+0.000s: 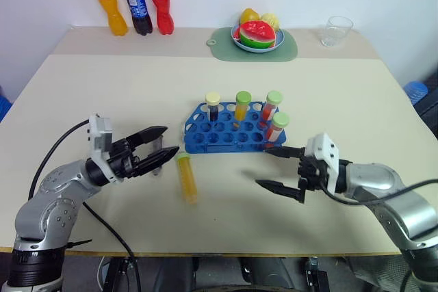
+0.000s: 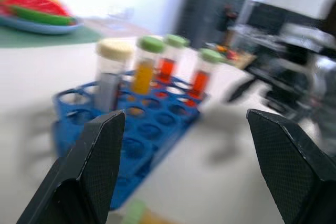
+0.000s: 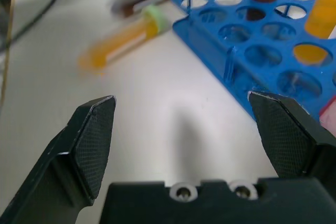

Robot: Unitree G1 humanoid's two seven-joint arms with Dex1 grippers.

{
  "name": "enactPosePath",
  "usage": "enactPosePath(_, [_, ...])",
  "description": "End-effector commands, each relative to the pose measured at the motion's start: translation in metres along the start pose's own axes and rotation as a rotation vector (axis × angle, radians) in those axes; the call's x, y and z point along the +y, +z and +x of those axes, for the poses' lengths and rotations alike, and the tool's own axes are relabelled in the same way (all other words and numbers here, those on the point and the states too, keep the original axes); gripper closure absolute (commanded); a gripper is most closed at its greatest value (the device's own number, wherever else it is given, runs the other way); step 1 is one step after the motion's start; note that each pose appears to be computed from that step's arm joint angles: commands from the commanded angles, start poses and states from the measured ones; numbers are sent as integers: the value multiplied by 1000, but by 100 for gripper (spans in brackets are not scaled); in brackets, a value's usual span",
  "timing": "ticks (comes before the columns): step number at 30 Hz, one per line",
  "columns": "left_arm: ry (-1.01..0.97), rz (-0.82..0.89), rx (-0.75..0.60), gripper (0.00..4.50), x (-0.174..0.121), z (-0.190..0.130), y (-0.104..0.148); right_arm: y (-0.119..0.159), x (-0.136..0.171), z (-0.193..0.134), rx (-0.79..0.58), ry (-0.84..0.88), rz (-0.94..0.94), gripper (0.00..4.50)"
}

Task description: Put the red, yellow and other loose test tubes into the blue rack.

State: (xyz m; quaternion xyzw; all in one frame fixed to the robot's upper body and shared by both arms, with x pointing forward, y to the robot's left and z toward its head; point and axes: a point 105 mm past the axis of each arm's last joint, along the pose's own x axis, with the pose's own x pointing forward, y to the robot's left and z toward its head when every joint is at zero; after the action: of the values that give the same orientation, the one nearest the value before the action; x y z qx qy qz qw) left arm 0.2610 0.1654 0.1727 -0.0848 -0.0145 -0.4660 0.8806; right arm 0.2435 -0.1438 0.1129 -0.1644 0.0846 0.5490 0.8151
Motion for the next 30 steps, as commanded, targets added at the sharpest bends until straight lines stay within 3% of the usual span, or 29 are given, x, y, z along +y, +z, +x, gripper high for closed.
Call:
enactPosePath(1, [63,-1,3,68,-12,9,22,-9,-2,-21,49,23,-150,5])
enactPosePath(7, [186,-103,107,68,-9,16,38,-17,-17,-27,61,8,-194,5])
enactPosePath(13, [324,-342,364,68,-7,9,34,-15,-17,-12,32,40,-214,5])
enactPosePath(22, [191,-460,637,68,-2,16,20,-22,-19,2,27,63,-215,5])
enactPosePath(30, [68,-679,909,68,5,30,18,-20,-16,8,5,15,-209,5])
